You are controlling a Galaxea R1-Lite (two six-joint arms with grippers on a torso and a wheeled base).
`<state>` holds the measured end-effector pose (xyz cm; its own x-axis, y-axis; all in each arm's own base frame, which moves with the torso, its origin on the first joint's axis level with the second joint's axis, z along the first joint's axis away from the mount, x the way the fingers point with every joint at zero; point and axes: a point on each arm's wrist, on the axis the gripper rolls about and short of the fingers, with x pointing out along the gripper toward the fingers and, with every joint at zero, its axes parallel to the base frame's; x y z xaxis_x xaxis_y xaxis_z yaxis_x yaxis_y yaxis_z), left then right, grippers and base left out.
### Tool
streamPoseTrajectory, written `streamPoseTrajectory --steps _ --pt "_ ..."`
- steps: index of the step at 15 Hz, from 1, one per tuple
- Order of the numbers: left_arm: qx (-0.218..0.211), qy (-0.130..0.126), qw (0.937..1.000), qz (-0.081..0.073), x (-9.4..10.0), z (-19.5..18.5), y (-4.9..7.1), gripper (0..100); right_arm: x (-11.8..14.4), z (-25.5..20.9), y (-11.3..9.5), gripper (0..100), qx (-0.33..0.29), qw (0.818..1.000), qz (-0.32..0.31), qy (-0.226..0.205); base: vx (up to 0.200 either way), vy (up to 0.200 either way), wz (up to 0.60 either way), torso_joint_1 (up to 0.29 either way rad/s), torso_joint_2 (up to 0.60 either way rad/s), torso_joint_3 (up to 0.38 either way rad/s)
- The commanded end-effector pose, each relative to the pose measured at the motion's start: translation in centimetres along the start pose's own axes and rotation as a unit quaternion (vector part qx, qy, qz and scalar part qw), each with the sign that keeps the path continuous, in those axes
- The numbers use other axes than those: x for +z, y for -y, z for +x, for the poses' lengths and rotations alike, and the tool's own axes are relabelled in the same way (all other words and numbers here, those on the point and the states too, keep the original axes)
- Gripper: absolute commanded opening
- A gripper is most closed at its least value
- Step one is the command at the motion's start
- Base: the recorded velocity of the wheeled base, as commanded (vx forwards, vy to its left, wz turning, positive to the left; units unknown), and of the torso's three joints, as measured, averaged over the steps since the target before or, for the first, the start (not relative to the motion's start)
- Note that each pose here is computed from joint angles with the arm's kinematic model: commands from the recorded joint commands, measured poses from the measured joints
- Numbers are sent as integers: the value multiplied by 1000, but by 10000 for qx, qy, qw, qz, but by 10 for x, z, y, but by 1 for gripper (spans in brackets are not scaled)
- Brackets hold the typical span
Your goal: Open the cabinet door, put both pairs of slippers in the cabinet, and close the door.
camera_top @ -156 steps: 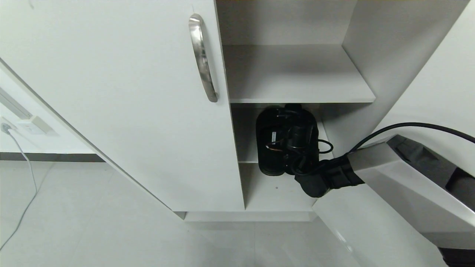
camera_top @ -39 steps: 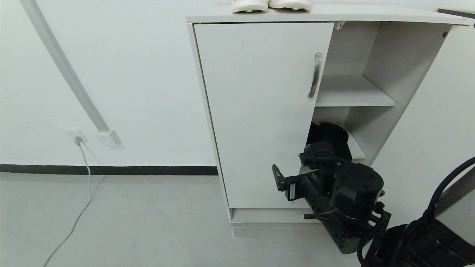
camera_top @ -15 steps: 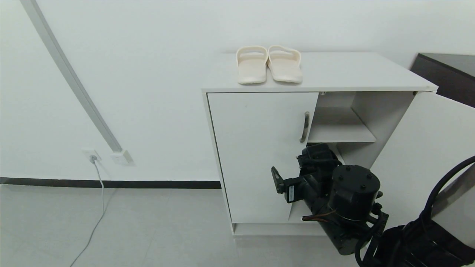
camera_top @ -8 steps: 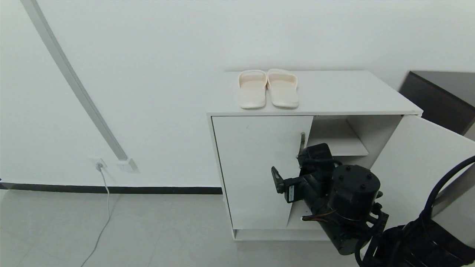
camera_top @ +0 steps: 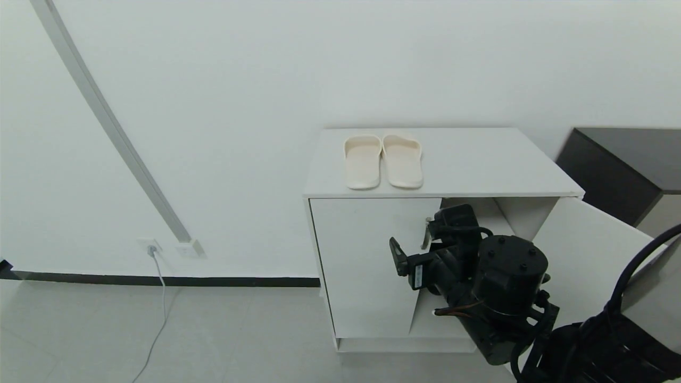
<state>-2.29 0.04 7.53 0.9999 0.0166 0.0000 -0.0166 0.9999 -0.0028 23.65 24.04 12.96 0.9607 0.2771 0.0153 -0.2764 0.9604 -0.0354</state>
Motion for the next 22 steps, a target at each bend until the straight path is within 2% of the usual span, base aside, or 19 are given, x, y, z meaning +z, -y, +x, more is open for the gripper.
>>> streamPoseTrajectory --steps 1,4,6,9,12,14,16,22 --pt "1 -8 10000 -1 0 0 0 0 1 0 0 100 -1 10000 -1 9 0 0 0 261 -603 -339" --pt "1 -8 10000 -1 0 0 0 0 0 -2 2 100 -23 9997 -206 99 0 0 0 219 -497 -266" --pt "1 -8 10000 6 0 0 0 0 3 -6 5 100 -62 9985 -400 358 0 0 0 21 -43 -25" --pt "9 -8 10000 22 0 0 0 0 8 -1 8 100 -150 9972 -534 501 0 0 0 0 0 0" --pt "9 0 10000 14 0 0 0 0 19 21 7 100 -243 9995 -104 181 0 0 0 0 0 0" --pt "9 0 10000 21 0 0 0 0 33 31 2 100 -227 9992 151 -303 0 0 0 0 0 0" --pt "9 -8 10000 14 0 0 0 0 48 40 -2 100 -304 9974 295 -590 0 0 0 0 0 0" --pt "9 -8 10000 14 0 0 0 0 71 51 -7 100 -369 9930 621 -933 0 0 0 0 0 0"
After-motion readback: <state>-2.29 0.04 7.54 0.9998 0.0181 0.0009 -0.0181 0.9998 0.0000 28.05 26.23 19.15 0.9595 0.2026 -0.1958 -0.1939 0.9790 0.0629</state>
